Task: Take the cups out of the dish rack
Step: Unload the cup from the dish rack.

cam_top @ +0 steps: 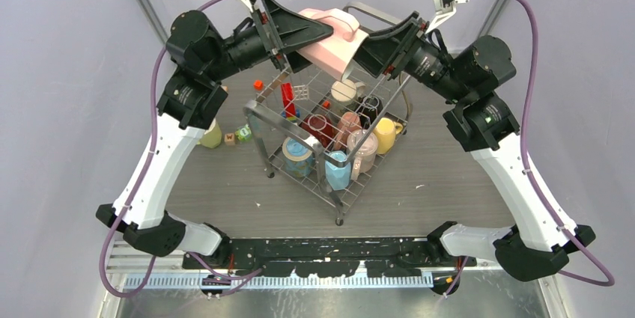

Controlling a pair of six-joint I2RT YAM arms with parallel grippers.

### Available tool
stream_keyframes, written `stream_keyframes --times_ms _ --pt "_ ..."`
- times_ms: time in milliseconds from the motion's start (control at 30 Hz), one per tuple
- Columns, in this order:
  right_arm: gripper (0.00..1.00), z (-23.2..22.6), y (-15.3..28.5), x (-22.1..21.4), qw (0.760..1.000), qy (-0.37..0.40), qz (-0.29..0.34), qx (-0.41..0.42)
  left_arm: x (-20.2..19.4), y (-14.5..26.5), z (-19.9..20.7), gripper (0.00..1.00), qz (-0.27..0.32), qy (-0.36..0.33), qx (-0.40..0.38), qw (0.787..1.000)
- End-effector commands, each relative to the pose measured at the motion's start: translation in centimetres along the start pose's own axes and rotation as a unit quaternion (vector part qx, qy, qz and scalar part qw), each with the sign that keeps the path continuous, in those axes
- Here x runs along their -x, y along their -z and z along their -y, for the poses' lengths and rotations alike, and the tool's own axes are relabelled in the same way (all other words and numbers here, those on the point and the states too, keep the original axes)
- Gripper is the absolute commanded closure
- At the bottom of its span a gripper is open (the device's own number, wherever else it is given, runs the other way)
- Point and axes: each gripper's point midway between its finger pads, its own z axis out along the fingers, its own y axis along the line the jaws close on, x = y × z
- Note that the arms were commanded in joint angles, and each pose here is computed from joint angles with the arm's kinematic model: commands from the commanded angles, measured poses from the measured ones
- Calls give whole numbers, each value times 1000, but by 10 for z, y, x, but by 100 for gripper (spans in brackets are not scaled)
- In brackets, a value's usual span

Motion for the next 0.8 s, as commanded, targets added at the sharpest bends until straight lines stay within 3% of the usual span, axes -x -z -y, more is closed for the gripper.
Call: stream_keyframes --times_ms 0,533,633,767 --pt "50 -25 0 23 998 -4 42 50 4 10 47 100 18 -33 -79 996" --pt "64 -24 -3 19 997 -24 41 57 5 -1 38 100 11 -6 -92 996" --pt "72 -21 -5 19 998 -26 39 52 4 -2 39 100 8 -6 -93 996" --pt "92 -17 -5 19 998 -27 41 40 1 -2 34 100 3 -5 -87 996"
